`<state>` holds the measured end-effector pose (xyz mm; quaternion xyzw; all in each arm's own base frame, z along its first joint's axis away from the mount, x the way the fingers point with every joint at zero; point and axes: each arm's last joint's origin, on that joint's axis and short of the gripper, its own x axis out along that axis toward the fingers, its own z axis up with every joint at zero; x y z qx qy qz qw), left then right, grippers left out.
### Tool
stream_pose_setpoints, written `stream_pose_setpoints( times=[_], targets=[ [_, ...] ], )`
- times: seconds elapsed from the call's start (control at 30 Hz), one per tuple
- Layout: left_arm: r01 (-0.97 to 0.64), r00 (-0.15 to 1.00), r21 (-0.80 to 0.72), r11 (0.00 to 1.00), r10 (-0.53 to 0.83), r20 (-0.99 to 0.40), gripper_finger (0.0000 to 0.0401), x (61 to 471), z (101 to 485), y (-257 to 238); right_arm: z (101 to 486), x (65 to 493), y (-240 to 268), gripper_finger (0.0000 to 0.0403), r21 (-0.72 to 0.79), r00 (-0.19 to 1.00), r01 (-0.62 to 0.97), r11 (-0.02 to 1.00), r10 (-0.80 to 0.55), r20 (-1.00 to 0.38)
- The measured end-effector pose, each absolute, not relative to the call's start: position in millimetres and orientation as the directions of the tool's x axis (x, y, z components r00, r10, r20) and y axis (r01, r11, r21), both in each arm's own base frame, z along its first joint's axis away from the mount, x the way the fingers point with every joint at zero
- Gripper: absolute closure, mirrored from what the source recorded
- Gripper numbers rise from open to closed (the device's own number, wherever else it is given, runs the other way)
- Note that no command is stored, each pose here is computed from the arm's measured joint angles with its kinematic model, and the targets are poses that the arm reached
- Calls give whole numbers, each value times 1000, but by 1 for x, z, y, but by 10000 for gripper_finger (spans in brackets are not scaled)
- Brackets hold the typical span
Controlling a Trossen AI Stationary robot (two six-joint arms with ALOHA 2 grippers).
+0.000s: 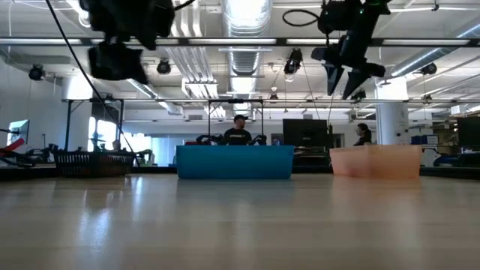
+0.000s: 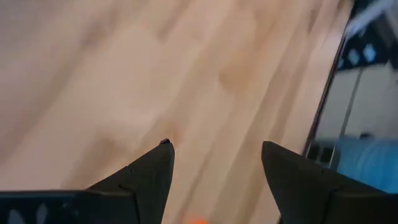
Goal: Sort & place blocks by color
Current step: Put the orange game piece into the black bin
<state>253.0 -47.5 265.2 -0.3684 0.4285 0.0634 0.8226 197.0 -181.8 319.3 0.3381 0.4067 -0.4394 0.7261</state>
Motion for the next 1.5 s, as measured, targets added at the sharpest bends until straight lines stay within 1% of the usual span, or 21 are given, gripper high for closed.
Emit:
stream_pose_setpoints(
  times=[0.2,0.33,0.5,0.63,0.77,0.93,1.07,1.27,1.33,1.4,1.5],
  targets=[
    [-462,506,-544,700,-296,-810,175,234,259,-89,329,204,-177,195,178,359,891,417,-410,-838],
    [-487,457,-550,678,-339,-822,175,225,255,-113,328,209,-177,200,184,374,884,430,-414,-830],
    [-514,364,-512,688,-366,-857,175,217,239,-143,323,214,-177,202,173,363,882,438,-399,-842],
    [-552,268,-434,712,-342,-901,175,217,215,-161,316,218,-181,202,162,348,884,438,-386,-854],
    [-588,178,-340,734,-292,-940,175,226,188,-172,309,223,-183,202,151,332,885,440,-370,-868],
    [-604,124,-270,750,-247,-961,175,238,166,-181,302,230,-183,202,144,322,882,449,-349,-880],
    [-604,123,-263,753,-238,-964,175,241,162,-184,299,236,-179,202,140,322,873,468,-335,-885],
    [-614,139,-216,759,-165,-976,175,240,158,-181,297,241,-174,202,138,324,863,486,-325,-889],
    [-625,111,-179,760,-140,-984,175,237,157,-179,297,242,-172,202,139,326,861,489,-323,-889],
    [-651,54,-109,751,-97,-994,175,232,156,-174,297,243,-171,202,139,325,861,489,-320,-890],
    [-648,43,-95,755,-89,-995,175,230,158,-171,298,243,-171,202,140,327,861,489,-320,-889]
  ],
)
